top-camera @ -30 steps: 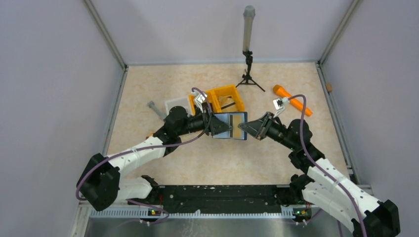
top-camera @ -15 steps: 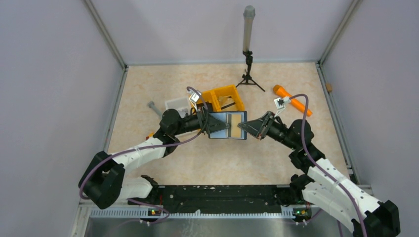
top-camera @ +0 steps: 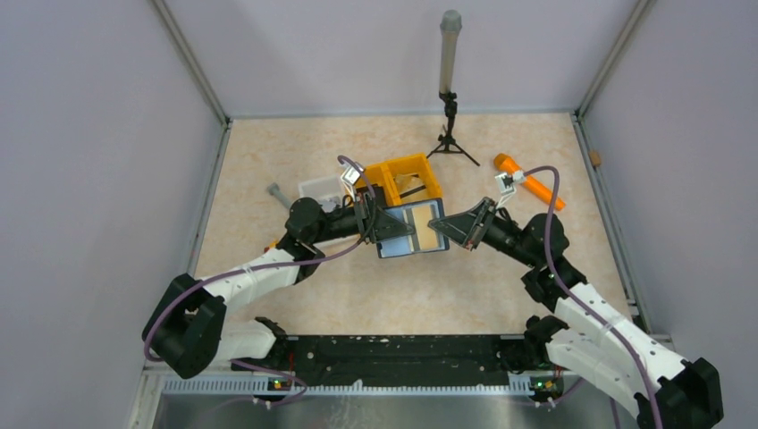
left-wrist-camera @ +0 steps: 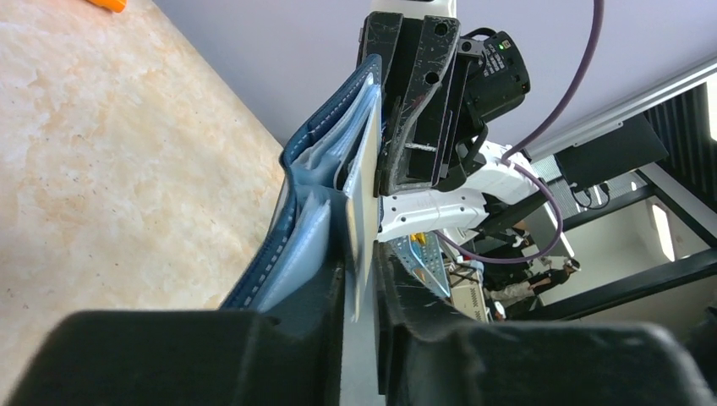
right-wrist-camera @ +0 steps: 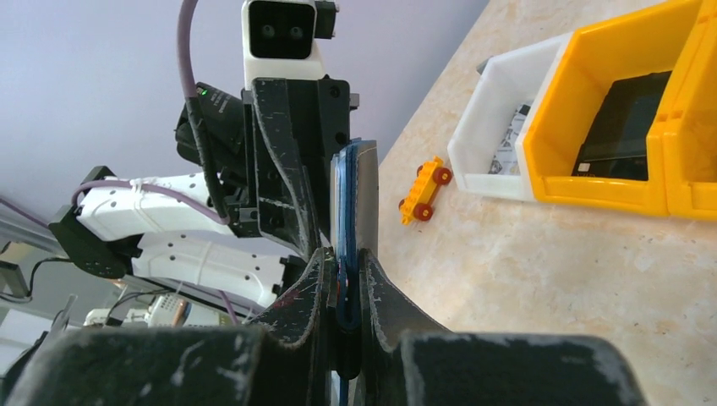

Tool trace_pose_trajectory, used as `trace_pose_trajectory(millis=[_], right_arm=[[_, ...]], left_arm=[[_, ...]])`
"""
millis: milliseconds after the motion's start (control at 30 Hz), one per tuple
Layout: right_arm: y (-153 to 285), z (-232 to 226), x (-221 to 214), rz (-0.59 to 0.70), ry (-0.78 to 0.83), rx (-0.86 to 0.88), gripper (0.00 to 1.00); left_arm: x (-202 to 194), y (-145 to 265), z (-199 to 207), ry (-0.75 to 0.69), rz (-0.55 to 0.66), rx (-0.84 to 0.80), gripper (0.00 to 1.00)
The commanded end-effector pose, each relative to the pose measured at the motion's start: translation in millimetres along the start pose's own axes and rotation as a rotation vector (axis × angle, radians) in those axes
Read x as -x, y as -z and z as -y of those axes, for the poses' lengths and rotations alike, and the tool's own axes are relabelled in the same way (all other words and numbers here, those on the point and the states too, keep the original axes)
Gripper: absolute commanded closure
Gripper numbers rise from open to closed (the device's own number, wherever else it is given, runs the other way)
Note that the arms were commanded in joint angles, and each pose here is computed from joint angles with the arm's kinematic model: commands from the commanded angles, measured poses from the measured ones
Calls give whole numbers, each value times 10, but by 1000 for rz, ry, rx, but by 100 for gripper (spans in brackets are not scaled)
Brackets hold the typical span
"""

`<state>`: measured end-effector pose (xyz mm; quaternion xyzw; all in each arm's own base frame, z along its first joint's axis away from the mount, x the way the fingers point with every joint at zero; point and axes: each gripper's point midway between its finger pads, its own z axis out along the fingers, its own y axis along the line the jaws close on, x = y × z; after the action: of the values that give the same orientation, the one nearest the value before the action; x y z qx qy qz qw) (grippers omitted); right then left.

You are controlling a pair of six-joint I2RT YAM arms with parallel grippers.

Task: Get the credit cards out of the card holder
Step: Remove the credit card from the card holder.

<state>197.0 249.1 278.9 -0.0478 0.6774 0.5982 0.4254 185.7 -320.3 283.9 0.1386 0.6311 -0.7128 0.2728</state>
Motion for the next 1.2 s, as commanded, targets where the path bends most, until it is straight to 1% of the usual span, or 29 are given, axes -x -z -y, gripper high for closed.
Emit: trace_pose_trajectory(millis=[0,100,300,467,1167], right_arm=[[-49,-29,-67,-54,-9,9,100],[-22,-28,-28,-37,-3,-7,100],[70,-15,46,-6,-43,9,100],[121,6,57,-8,-99,53,100],[143,-16,180,-1,-84,74,100]], left_arm=[[-15,-15,540,-131,-29,-195,85],[-3,-1,512,-144,-10,-176,94],[-8,48,518,-163,0,-170,99],[-31,67,488,-161,-5,-164,100],[20,139,372,-157,-1,-129,100]])
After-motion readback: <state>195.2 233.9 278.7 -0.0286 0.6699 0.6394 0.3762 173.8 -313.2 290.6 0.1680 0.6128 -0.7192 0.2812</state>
